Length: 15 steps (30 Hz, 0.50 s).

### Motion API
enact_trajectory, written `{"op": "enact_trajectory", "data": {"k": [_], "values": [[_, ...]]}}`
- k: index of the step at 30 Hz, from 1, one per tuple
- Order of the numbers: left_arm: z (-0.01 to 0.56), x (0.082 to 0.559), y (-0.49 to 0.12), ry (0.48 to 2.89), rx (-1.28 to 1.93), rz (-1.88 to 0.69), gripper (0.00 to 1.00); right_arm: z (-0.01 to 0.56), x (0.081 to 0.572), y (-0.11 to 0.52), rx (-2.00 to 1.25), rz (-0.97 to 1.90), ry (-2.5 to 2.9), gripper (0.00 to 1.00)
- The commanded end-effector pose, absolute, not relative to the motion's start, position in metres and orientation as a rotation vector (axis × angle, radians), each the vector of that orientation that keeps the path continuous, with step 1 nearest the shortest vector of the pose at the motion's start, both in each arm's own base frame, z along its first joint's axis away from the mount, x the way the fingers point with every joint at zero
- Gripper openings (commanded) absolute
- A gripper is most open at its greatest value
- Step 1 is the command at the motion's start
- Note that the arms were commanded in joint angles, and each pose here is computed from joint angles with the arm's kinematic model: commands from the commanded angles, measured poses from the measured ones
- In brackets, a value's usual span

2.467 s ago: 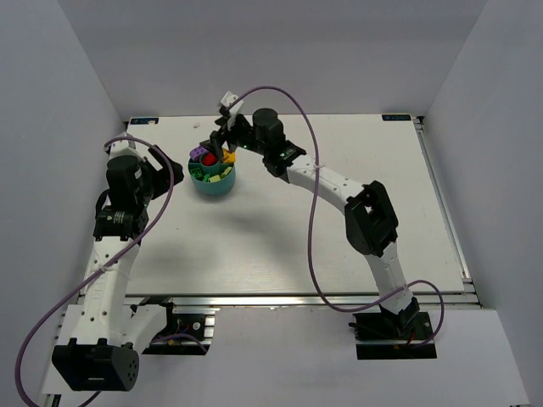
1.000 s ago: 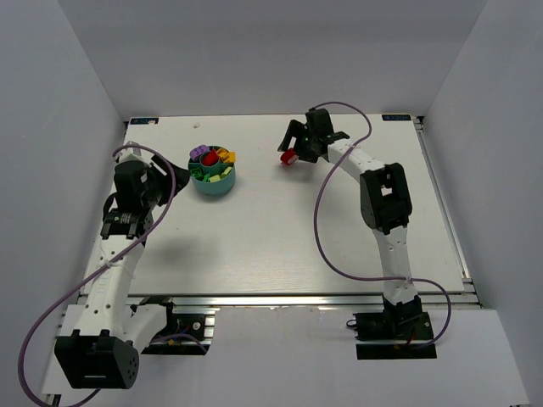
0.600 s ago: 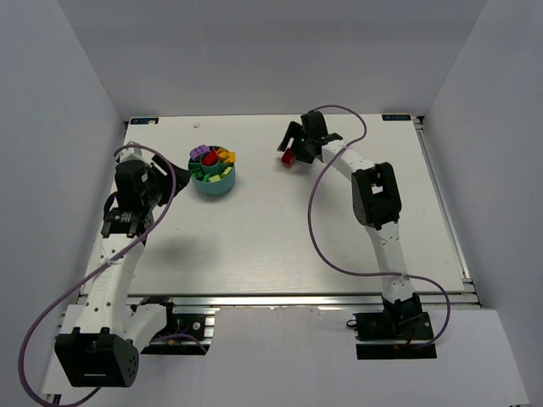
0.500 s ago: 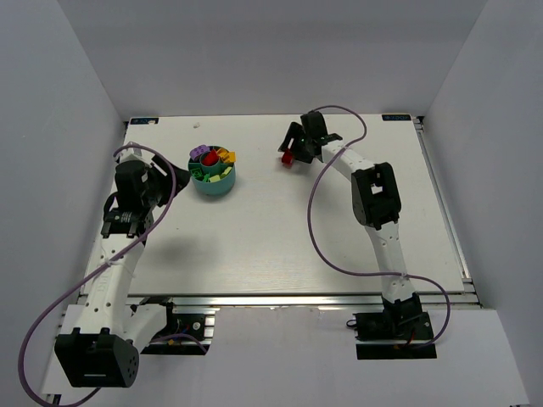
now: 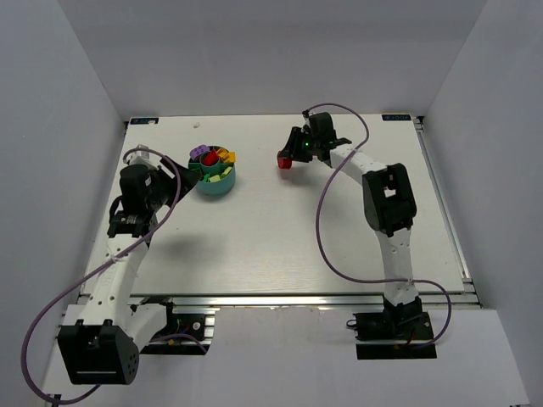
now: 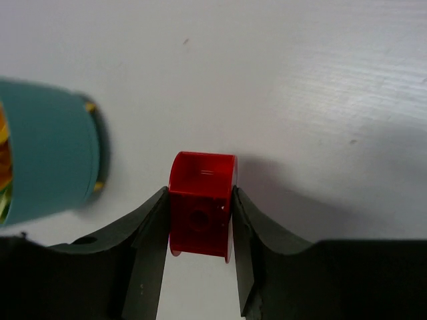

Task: Sort the legos into containers by color

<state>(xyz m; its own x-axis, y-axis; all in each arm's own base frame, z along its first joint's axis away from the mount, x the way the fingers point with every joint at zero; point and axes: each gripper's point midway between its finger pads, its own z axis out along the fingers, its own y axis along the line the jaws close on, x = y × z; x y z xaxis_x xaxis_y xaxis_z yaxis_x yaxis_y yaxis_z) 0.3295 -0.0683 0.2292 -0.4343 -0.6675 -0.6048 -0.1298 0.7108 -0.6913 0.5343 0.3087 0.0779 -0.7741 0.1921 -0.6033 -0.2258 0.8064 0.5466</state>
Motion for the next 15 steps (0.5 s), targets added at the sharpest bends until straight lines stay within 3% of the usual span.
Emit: {"op": "enact_trajectory", "data": {"k": [1, 7, 10, 15], "values": [[0.243, 0.334, -0.093, 1.915, -0.52, -0.896, 0.77, 0.168, 0.508, 0.328, -0.357, 1.004, 2.045, 0.0], [0.248, 0.331, -0.117, 1.911, -0.41, -1.049, 0.81, 0.216, 0.414, 0.342, -0.815, 1.293, 1.752, 0.0], [0.251, 0.328, -0.126, 1.912, -0.369, -1.092, 0.83, 0.23, 0.373, 0.345, -1.028, 1.237, 1.588, 0.0], [0.264, 0.319, -0.137, 1.887, -0.338, -1.169, 0.84, 0.226, 0.347, 0.347, -1.17, 1.12, 1.451, 0.0]]}}
